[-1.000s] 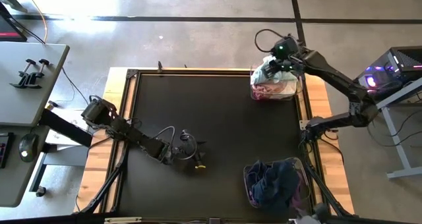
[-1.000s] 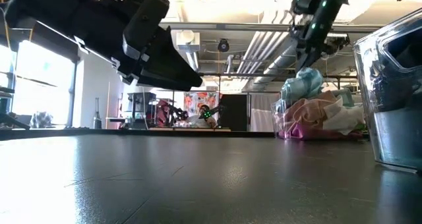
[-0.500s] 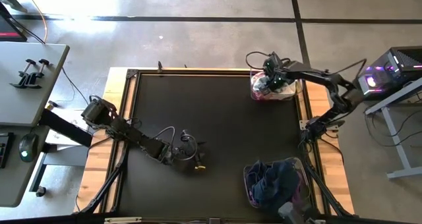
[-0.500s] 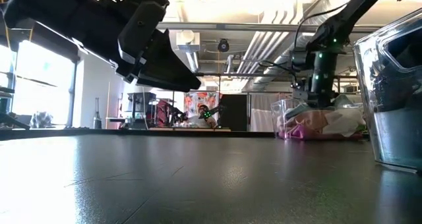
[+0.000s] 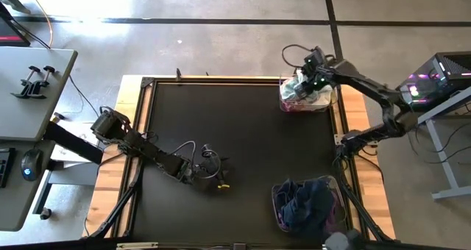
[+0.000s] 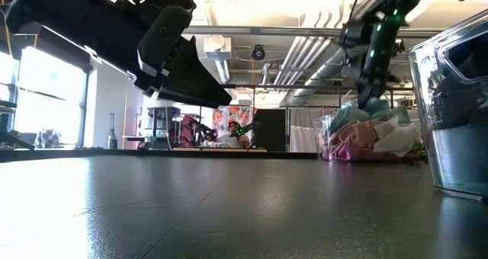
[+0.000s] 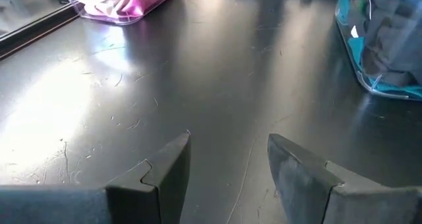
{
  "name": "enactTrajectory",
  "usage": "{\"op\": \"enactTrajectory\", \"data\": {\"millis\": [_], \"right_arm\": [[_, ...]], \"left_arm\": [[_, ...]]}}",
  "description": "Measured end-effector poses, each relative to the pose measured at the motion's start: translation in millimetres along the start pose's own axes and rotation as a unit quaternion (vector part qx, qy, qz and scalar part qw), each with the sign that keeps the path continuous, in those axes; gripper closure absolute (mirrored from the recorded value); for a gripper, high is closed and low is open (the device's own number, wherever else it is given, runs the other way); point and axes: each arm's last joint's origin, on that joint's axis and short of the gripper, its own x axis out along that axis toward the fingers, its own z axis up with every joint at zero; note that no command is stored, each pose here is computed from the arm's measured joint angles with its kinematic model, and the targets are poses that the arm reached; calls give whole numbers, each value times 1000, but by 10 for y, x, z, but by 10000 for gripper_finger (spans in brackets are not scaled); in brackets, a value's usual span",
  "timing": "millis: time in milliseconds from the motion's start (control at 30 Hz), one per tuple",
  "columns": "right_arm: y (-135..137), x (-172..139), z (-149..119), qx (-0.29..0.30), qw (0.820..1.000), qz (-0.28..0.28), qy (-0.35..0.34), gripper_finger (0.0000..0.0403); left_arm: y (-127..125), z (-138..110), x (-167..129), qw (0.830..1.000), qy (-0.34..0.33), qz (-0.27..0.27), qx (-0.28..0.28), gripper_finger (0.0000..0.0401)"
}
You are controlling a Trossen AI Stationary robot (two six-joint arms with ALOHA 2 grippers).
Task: Sort towels by color in basket
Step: Put the gray towel into the top transparent bin
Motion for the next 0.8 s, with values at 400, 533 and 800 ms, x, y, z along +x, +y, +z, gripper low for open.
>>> {"op": "enactTrajectory", "data": {"millis": [400,533,800], "right_arm": [[-105,-559,-122,72,990,-100,-69,270],[-82,-374,-70,65,986,-88,-125,270],[-94,206,-296,67,990,-74,-104,270]], "left_arm": [[0,0,0,1000,0,0,-15,213],[5,2,5,1000,0,1,-14,213],[30,11,27,1000,0,6,-17,213]]}}
